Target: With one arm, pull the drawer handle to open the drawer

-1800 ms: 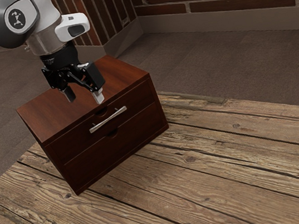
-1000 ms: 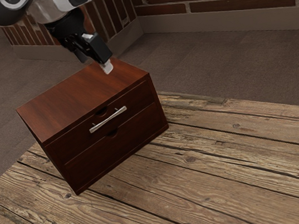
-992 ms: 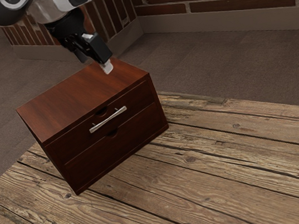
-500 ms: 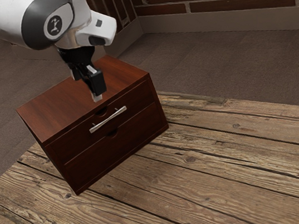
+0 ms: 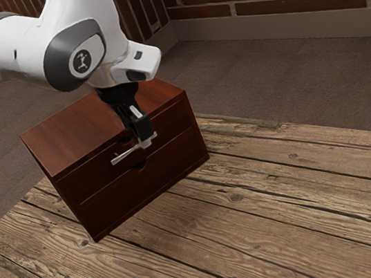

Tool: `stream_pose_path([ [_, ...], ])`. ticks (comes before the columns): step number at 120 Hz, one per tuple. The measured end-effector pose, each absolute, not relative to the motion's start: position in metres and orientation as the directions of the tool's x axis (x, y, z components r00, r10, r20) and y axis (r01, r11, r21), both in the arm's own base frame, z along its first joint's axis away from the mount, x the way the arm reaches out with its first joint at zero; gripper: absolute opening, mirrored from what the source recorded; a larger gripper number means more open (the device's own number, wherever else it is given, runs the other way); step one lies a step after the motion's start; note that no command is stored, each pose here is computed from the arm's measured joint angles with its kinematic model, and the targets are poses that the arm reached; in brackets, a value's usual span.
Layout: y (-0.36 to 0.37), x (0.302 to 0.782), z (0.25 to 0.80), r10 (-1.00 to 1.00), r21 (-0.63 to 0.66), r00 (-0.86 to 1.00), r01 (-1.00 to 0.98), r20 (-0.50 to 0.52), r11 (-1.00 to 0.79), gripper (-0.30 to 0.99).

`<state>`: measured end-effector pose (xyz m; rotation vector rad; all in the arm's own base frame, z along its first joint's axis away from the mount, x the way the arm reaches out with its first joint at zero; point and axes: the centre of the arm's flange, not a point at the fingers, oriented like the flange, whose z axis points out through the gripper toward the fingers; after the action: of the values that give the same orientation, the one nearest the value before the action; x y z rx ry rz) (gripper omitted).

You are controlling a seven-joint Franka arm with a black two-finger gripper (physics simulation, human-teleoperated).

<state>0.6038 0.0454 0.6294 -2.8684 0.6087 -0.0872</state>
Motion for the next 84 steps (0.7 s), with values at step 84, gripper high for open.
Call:
stream_pose_path([
  [84,0.084,0.627,0.590,-0.328,-0.273,0.943,-0.299,0.064,-0.914,0.34],
])
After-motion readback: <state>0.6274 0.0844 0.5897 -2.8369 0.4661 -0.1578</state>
